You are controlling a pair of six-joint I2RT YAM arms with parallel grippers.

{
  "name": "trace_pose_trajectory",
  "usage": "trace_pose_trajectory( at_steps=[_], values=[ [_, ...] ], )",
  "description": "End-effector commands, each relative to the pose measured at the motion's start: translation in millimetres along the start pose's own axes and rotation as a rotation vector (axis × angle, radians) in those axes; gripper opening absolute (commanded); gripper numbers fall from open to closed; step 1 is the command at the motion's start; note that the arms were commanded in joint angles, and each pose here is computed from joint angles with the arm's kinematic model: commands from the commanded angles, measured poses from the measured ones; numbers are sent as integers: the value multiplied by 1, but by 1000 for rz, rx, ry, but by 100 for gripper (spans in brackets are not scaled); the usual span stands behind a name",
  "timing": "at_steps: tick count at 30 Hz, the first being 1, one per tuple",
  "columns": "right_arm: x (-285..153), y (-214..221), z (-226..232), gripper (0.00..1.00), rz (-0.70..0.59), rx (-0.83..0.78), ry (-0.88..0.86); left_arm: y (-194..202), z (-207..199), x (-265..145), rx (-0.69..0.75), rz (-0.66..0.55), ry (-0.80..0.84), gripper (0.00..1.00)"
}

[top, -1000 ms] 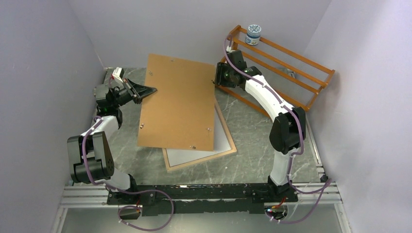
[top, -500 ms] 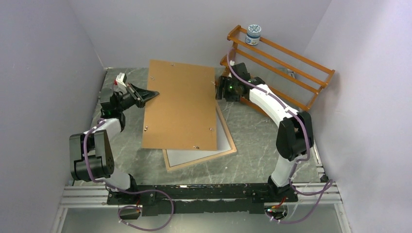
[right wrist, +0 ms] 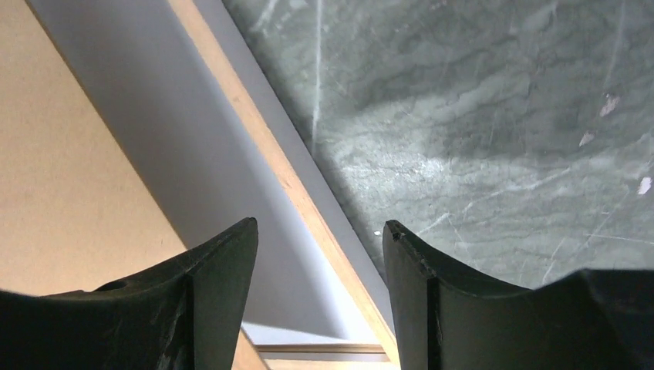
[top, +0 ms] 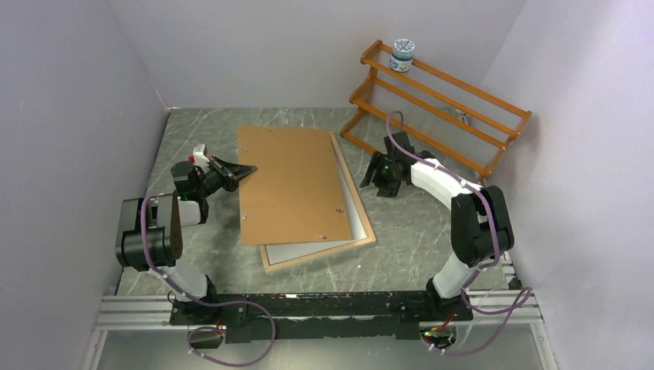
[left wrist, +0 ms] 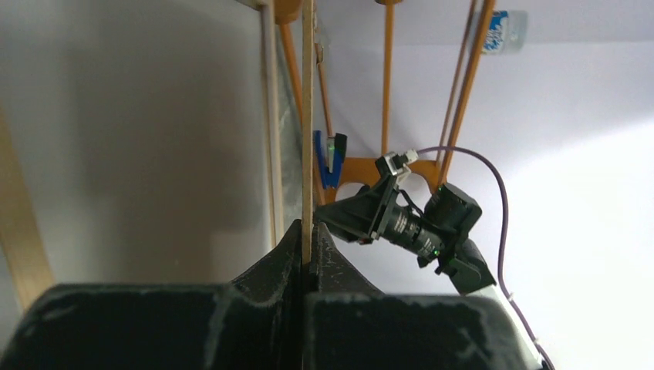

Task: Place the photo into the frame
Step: Place the photo frame item in the photo frame.

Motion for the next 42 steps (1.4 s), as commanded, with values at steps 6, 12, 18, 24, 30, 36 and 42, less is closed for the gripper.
trace_pose_trajectory(
  at_steps=[6,12,18,24,30,36,42],
  values=[
    [18,2,-2,63,39,93,-62,2,6,15,60,-71,24,2],
    [29,5,-7,62,76,103,-45,12,18,23,64,-26,-17,3],
    [35,7,-8,62,95,89,-68,18,28,29,41,-56,-22,3],
    [37,12,-11,61,123,87,-71,16,30,37,9,-67,-22,3],
    [43,18,-14,59,160,100,-73,21,36,40,-19,-99,-30,2],
    [43,22,-15,53,176,119,-88,29,39,39,-25,-130,-15,3],
    [44,27,-14,53,210,143,-119,42,36,44,-7,-144,-12,3]
  ],
)
Point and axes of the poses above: each gripper's point midway between its finger pads, its own x axis out along the fingers, its own z axis along the line the jaws close on, y = z × x, the point moved 7 cm from there along -x, back along the fingers, and after that the axes turned 11 degrees about x, right-handed, at the moved point
